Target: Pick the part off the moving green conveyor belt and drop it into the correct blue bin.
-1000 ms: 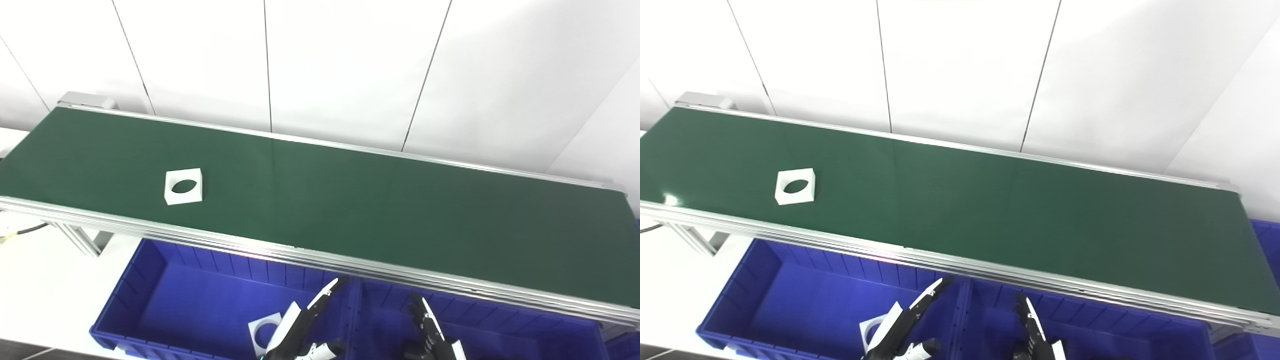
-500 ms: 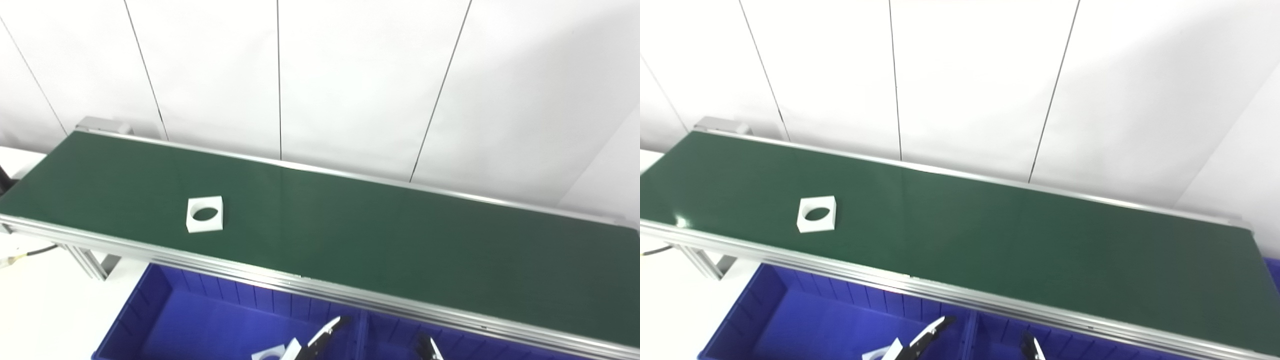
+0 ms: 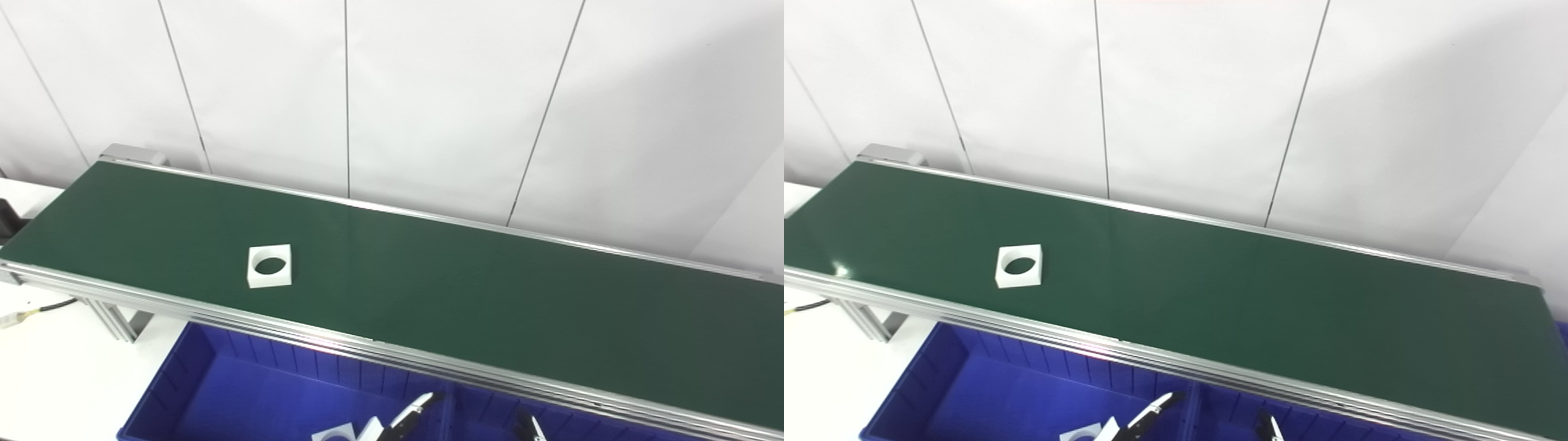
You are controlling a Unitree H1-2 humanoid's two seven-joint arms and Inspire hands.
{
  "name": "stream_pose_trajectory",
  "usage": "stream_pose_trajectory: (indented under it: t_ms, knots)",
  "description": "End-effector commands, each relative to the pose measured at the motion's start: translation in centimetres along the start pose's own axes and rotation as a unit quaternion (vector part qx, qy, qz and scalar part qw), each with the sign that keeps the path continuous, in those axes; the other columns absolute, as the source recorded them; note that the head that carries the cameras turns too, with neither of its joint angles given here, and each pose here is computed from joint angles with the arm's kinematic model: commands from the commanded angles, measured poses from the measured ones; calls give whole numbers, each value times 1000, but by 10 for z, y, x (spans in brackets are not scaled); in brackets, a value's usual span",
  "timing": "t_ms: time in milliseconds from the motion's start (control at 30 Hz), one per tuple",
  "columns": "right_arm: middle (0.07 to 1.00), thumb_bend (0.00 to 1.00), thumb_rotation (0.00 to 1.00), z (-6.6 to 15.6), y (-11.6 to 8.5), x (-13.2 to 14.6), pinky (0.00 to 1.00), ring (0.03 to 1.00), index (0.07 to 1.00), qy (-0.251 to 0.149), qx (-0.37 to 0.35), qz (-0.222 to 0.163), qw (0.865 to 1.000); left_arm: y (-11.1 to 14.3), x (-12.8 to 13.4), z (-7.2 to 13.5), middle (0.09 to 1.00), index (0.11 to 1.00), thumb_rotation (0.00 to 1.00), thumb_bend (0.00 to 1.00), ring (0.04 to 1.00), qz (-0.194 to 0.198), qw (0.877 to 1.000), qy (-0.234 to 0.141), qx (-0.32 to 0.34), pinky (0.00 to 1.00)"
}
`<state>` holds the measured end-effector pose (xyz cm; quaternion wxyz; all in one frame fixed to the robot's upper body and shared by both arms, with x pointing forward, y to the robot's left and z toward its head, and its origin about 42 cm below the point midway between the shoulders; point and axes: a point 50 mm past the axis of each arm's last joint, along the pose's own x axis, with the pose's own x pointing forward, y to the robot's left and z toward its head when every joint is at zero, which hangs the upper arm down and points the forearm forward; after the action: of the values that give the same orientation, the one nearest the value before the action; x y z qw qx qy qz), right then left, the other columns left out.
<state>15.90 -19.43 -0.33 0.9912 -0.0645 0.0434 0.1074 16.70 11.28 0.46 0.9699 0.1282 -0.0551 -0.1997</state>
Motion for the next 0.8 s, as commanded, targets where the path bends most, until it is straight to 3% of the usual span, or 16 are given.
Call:
stream_pose_trajectory:
  t_ms: [0, 200, 400, 533, 700, 767]
  knots:
    - [972, 970, 1000, 10, -1, 6, 965, 961, 971, -40, -2, 0, 999, 8, 15, 21, 942, 905, 880, 888, 935, 6, 998, -67, 5, 961]
    - [974, 962, 1000, 11, -2, 7, 970, 961, 970, -42, -3, 2, 999, 30, 34, 63, 939, 897, 815, 979, 947, 19, 987, -157, 3, 970]
    - [979, 964, 1000, 12, 0, 8, 971, 967, 967, -44, -6, 2, 999, 63, 57, 87, 921, 912, 699, 939, 931, 40, 968, -234, 79, 938]
    - [979, 971, 1000, 13, 2, 9, 967, 966, 966, -45, -6, 1, 999, 83, 73, 97, 912, 917, 644, 932, 936, 48, 960, -252, 111, 976]
    - [983, 967, 1000, 13, 4, 10, 975, 971, 970, -46, -1, 1, 999, 110, 94, 105, 890, 907, 568, 933, 883, 61, 950, -260, 161, 862]
    - [982, 965, 1000, 14, 5, 10, 970, 969, 970, -47, -1, 1, 999, 120, 103, 107, 880, 898, 486, 932, 863, 69, 943, -263, 194, 840]
